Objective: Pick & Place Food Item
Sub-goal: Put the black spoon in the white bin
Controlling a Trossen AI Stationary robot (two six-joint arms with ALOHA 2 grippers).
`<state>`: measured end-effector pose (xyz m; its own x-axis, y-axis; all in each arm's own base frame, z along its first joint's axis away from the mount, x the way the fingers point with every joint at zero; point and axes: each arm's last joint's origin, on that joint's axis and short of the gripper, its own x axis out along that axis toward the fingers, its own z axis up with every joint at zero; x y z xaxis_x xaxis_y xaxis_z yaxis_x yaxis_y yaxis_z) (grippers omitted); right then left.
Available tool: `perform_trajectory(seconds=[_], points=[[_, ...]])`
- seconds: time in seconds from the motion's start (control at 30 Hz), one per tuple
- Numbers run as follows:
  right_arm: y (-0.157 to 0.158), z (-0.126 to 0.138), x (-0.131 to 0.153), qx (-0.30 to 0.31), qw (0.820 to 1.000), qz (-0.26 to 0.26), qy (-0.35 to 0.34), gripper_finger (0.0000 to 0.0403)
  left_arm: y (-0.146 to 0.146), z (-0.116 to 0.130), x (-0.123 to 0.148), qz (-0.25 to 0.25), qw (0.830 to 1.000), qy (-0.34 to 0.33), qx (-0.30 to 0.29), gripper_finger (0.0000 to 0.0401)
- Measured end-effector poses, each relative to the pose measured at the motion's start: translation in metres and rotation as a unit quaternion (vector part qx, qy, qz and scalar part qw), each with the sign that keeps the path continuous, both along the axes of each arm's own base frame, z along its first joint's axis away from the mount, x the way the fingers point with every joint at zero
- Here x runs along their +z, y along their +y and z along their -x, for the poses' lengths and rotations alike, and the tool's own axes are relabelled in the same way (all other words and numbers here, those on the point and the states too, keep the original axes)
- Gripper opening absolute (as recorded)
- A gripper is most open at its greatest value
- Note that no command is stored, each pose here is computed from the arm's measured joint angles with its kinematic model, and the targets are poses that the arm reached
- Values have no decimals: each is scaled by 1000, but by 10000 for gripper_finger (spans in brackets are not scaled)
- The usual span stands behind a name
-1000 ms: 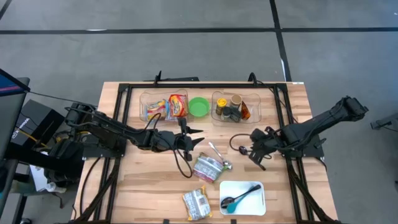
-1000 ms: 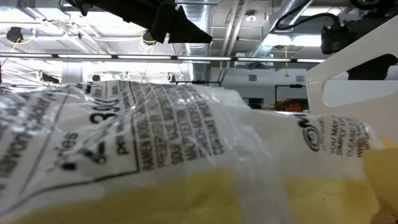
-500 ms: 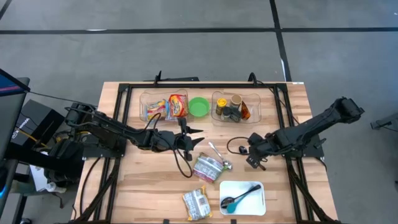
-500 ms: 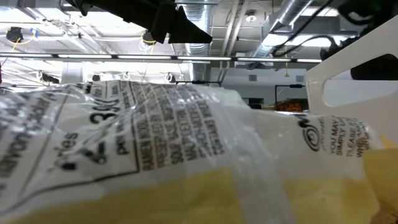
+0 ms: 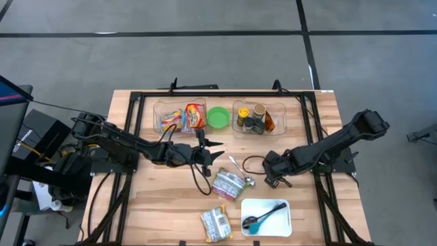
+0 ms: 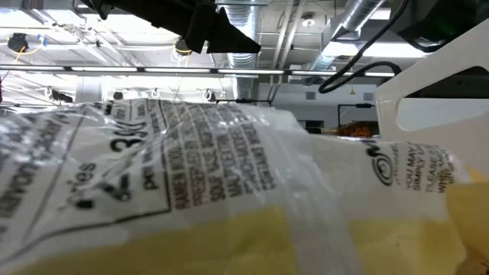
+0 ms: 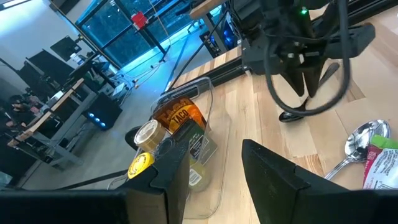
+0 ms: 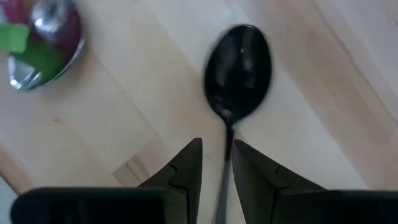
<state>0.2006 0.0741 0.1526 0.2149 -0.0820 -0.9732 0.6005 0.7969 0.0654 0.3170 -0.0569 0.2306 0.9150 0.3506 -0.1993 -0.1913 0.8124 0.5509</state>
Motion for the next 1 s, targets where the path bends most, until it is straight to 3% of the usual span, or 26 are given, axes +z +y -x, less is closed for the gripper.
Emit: perform_trajectory(seconds=[0.13, 0.83, 1.0], points=[[3, -5, -4, 41, 999, 4, -9, 82, 0, 0, 0, 0, 1000, 0, 0, 140], [5, 6, 5, 41, 999, 2, 1, 82, 0, 0, 0, -1, 1000, 0, 0, 140], [5, 6, 5, 18, 1000, -3, 0, 82, 2, 0, 0, -1, 1000, 0, 2, 140]])
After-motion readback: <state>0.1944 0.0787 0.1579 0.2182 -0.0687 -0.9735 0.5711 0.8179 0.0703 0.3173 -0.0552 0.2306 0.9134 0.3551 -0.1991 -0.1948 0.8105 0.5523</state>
